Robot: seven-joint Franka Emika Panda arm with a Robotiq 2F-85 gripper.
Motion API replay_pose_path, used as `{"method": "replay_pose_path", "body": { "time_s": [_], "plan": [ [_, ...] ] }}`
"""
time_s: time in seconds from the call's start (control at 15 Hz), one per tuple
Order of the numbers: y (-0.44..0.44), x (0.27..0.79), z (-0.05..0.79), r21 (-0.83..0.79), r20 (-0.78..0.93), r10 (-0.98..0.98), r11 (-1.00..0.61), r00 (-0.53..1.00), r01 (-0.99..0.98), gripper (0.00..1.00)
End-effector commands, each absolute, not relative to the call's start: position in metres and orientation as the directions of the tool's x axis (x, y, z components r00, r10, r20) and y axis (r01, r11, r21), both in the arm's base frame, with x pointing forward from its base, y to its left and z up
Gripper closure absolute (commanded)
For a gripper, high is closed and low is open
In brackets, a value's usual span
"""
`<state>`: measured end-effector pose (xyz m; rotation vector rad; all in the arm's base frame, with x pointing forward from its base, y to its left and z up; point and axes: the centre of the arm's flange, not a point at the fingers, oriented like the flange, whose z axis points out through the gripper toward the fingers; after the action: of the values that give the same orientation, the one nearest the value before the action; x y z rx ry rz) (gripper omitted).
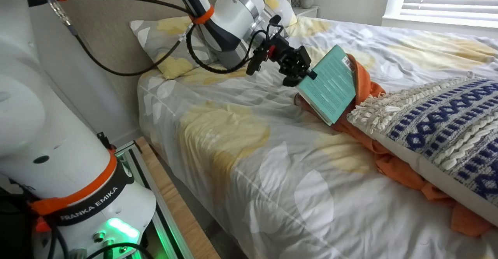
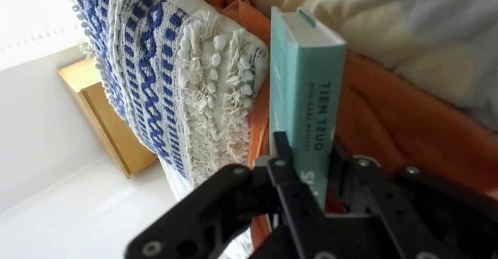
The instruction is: Place the book next to the gray pillow
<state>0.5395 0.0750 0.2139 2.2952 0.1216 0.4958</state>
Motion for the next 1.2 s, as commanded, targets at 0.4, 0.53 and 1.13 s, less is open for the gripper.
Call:
{"method": "replay_pose_path", "body": {
  "time_s": [0.4, 0.53, 1.13],
  "plan": [
    [0.060, 0.517, 0.327, 0.286, 0.567, 0.158, -0.958, 0.808, -0.014, 0.93],
    [0.059, 0.512, 0.336, 0.218, 0.604, 0.148, -0.976, 0.783, 0.017, 0.93],
    [0.050, 0.501, 0.345, -0.022, 0.682, 0.080, -0.991, 0.727, 0.130, 0.74]
  ]
}}
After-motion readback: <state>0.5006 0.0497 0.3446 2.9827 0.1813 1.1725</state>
